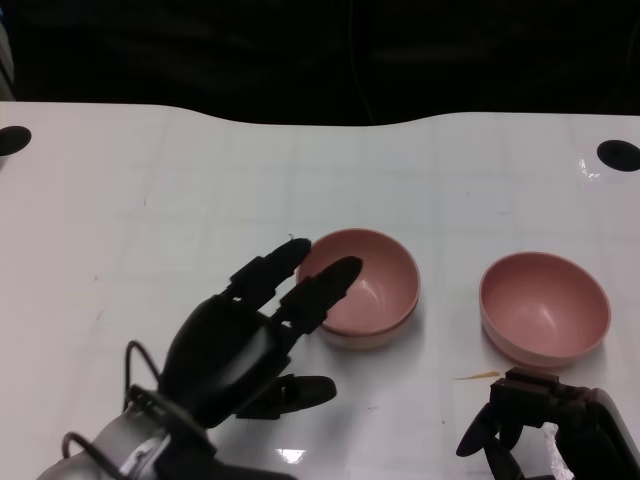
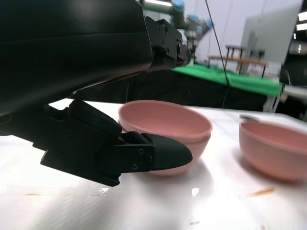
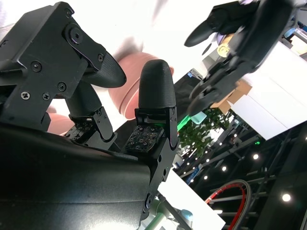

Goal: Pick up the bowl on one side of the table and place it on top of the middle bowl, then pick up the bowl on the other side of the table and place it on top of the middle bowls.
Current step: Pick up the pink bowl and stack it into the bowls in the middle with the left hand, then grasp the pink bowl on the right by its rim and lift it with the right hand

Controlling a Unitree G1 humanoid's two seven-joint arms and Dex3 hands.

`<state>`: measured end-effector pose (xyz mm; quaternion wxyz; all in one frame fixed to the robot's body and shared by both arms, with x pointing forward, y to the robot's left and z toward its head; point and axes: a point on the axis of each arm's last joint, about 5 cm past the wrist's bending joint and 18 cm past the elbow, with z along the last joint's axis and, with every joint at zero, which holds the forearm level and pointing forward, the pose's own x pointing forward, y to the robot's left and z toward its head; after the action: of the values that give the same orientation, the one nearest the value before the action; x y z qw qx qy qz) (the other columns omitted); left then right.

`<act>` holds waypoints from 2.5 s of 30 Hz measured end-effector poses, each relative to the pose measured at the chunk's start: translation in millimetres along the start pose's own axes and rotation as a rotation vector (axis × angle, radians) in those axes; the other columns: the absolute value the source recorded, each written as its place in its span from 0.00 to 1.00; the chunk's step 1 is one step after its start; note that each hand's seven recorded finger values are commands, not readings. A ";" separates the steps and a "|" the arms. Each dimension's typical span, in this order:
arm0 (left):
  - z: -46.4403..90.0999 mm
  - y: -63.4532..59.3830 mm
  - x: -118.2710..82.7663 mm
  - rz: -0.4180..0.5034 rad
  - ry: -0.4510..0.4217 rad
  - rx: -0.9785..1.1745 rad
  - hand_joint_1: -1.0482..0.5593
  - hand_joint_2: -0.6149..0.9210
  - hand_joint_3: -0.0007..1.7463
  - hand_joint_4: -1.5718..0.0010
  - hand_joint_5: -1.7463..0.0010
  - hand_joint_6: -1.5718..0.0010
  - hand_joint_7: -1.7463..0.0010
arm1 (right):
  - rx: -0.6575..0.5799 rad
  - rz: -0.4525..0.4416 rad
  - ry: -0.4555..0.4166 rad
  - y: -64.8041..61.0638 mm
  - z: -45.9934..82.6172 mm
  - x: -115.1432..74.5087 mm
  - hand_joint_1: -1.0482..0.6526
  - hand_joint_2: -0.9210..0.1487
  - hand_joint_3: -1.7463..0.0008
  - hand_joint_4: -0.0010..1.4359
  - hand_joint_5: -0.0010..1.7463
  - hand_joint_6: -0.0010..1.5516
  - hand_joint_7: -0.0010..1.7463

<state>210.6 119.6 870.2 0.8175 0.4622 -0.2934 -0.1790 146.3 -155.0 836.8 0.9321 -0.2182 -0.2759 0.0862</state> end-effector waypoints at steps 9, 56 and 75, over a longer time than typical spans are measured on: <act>-6.0 8.1 -28.5 0.155 0.001 -0.181 0.48 1.00 0.16 0.68 0.40 0.57 0.80 | 0.005 -0.001 0.005 -0.7 0.3 -0.2 0.61 0.73 0.11 0.60 0.93 0.59 0.67; -15.7 12.9 -89.1 0.131 0.200 -0.652 0.57 0.63 0.81 0.43 0.05 0.45 0.21 | -0.682 0.088 0.386 -54.6 15.9 27.8 0.28 0.10 1.00 0.17 0.23 0.24 0.01; -16.7 12.7 -87.4 0.129 0.180 -0.648 0.57 0.65 0.80 0.45 0.03 0.47 0.20 | -0.816 0.315 0.414 -30.1 -9.2 59.3 0.36 0.10 0.99 0.29 0.15 0.31 0.02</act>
<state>154.9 186.2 846.9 0.9541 0.1728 -0.1765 -0.1695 202.0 -168.4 871.8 0.7815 -0.6175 -0.0594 0.0658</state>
